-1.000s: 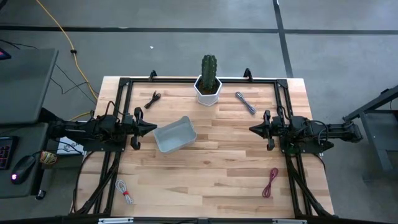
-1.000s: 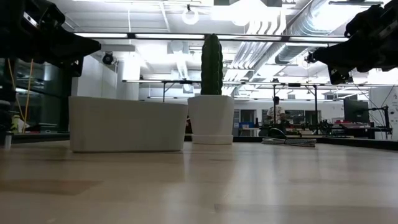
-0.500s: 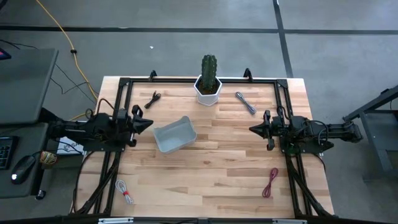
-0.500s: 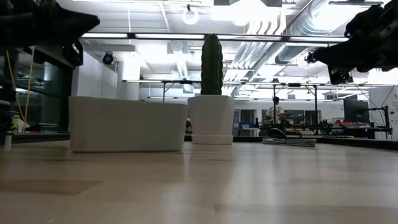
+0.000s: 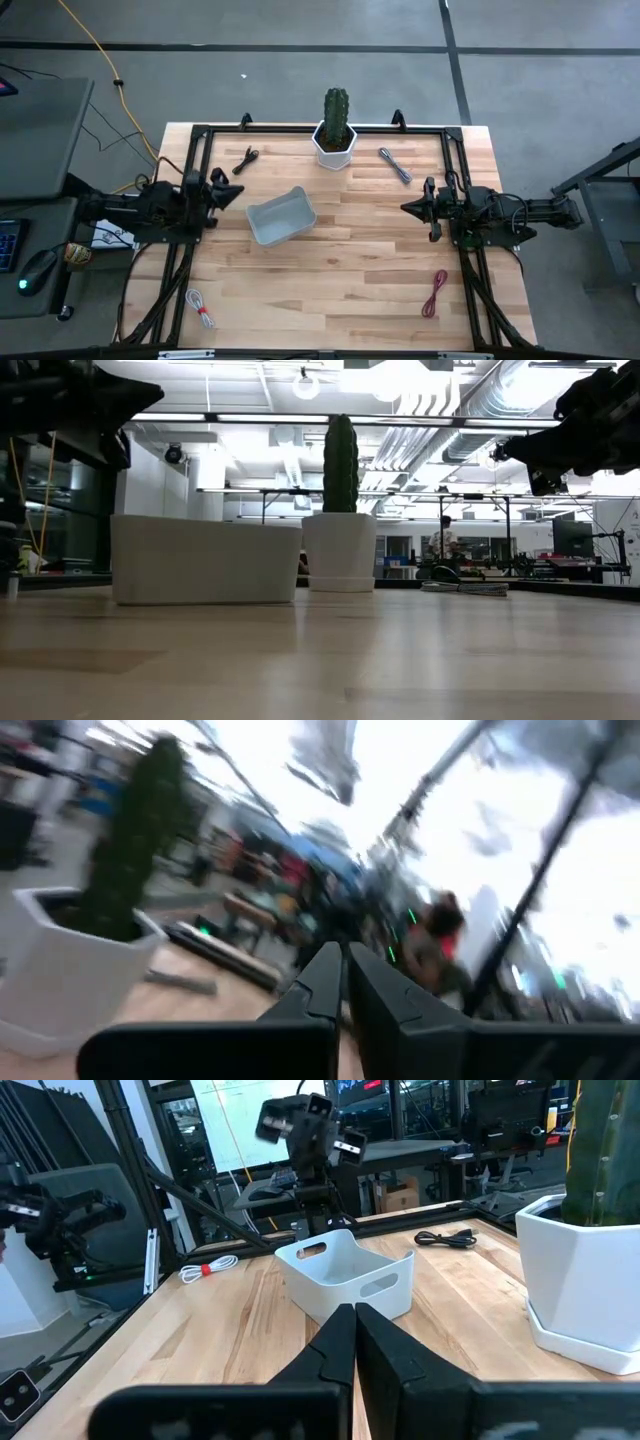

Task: Pick and place USB-C Cables
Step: Put the black charger cable into the gray bin

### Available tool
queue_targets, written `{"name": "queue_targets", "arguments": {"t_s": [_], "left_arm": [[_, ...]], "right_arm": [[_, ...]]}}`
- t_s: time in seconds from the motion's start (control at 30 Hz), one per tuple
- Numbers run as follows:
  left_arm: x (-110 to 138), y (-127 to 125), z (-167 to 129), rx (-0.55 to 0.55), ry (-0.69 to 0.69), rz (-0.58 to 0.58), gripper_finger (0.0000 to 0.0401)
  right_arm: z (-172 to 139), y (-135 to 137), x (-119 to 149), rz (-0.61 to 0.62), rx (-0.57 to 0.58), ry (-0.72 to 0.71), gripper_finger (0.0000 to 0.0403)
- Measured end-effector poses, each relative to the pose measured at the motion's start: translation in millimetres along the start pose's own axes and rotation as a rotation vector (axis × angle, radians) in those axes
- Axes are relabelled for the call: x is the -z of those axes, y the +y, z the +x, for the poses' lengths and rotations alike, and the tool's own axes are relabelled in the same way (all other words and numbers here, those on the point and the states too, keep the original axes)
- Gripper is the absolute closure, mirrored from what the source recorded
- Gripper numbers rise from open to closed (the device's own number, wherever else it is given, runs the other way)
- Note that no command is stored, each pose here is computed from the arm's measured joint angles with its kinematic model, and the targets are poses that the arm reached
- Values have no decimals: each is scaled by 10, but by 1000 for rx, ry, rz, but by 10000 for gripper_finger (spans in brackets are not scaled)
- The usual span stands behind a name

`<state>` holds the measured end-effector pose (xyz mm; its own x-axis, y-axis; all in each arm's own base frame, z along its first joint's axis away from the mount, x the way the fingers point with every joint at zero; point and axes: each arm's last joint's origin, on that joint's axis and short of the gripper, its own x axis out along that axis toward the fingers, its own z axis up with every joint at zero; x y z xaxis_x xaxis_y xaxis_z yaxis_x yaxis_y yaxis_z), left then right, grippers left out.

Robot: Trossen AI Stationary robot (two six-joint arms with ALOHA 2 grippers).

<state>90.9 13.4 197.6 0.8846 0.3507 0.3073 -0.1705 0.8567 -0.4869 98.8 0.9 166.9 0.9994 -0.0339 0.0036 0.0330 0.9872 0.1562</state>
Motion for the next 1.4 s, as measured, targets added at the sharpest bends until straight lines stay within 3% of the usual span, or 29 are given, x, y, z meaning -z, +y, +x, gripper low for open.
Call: {"name": "queue_targets", "arguments": {"t_s": [0.13,0.27,0.43,0.7,0.83,1.07,1.23,1.4], "left_arm": [[-159,-40,31,-69,-179,-87,398],[-367,-186,178,-85,-151,-82,398],[-745,-438,513,-139,-73,68,398],[-1313,-664,934,-332,125,310,398],[-1360,-648,1012,-383,226,345,398],[-1319,-587,1088,-406,257,332,398],[-1232,-395,1228,-537,296,312,398],[-1221,-83,1334,-728,529,312,398]], "right_arm": [[0,0,1,0,0,0,402],[0,0,0,0,0,0,402],[0,0,1,0,0,0,402],[0,0,1,0,0,0,402],[0,0,1,0,0,0,402],[0,0,0,0,0,-1,402],[0,0,1,0,-1,0,402],[0,0,0,0,0,0,402]]}}
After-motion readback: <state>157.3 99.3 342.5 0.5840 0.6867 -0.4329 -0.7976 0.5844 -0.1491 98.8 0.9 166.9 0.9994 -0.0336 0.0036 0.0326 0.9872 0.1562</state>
